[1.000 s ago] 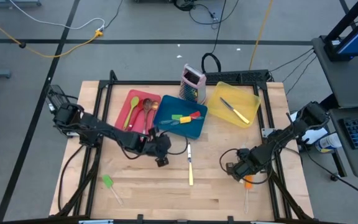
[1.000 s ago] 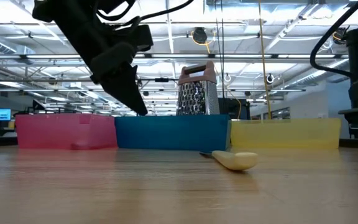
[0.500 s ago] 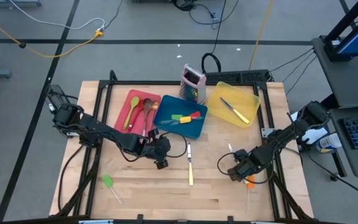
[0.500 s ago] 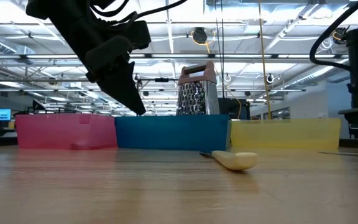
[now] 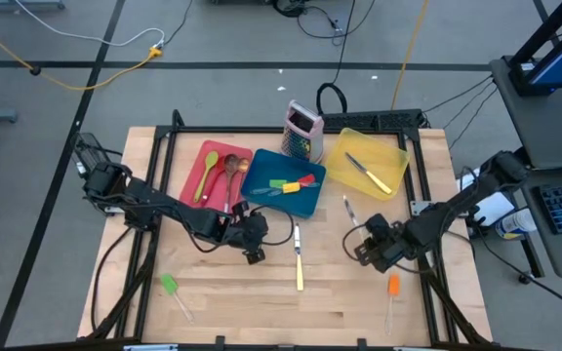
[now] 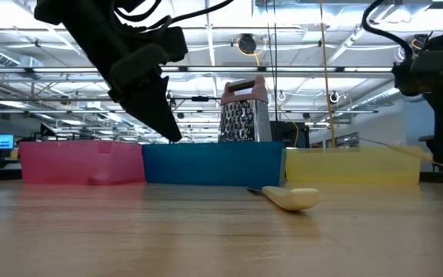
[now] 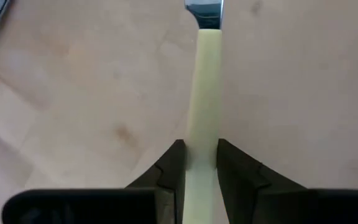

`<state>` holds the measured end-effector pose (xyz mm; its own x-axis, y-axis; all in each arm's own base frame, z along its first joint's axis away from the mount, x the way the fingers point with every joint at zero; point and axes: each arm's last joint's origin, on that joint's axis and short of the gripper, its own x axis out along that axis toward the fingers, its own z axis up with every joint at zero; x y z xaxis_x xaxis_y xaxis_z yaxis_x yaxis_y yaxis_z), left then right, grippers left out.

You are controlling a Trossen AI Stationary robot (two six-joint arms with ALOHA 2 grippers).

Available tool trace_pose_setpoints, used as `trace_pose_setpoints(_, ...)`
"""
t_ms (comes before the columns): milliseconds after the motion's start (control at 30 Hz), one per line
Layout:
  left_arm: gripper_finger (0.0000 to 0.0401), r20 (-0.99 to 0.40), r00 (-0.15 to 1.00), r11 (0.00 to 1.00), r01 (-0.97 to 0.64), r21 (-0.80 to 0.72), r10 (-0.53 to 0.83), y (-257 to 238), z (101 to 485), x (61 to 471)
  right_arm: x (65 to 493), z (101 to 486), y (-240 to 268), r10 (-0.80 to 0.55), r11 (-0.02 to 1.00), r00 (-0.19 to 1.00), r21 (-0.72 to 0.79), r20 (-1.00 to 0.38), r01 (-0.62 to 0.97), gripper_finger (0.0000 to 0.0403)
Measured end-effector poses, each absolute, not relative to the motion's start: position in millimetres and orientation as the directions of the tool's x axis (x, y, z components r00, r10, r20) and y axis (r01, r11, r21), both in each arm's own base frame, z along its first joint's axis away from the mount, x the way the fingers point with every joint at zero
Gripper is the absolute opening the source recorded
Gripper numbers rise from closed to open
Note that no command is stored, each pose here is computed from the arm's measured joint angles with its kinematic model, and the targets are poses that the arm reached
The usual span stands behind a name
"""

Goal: Pick & Place Kitchen Items
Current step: Put the right yellow knife into the yellow bin

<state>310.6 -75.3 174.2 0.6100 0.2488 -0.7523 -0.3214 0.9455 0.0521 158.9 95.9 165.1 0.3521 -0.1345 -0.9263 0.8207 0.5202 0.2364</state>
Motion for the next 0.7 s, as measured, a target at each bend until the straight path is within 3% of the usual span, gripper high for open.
trace_pose_setpoints(400,0.0095,-0.75,0.615,0.916,-0.4,-0.031,0.243,-78.9,174.4,309.9,167.9,177.8,67.5,-0.298,0.739,0.435,0.084,-0.85,0.669,0.0065)
trace_pose_setpoints(700,0.0095,-0.75,0.627,0.872,-0.467,-0.143,0.213,-93.8,174.4,305.8,171.2,192.1,34.2,-0.471,0.791,0.453,-0.136,-0.757,0.597,0.0067)
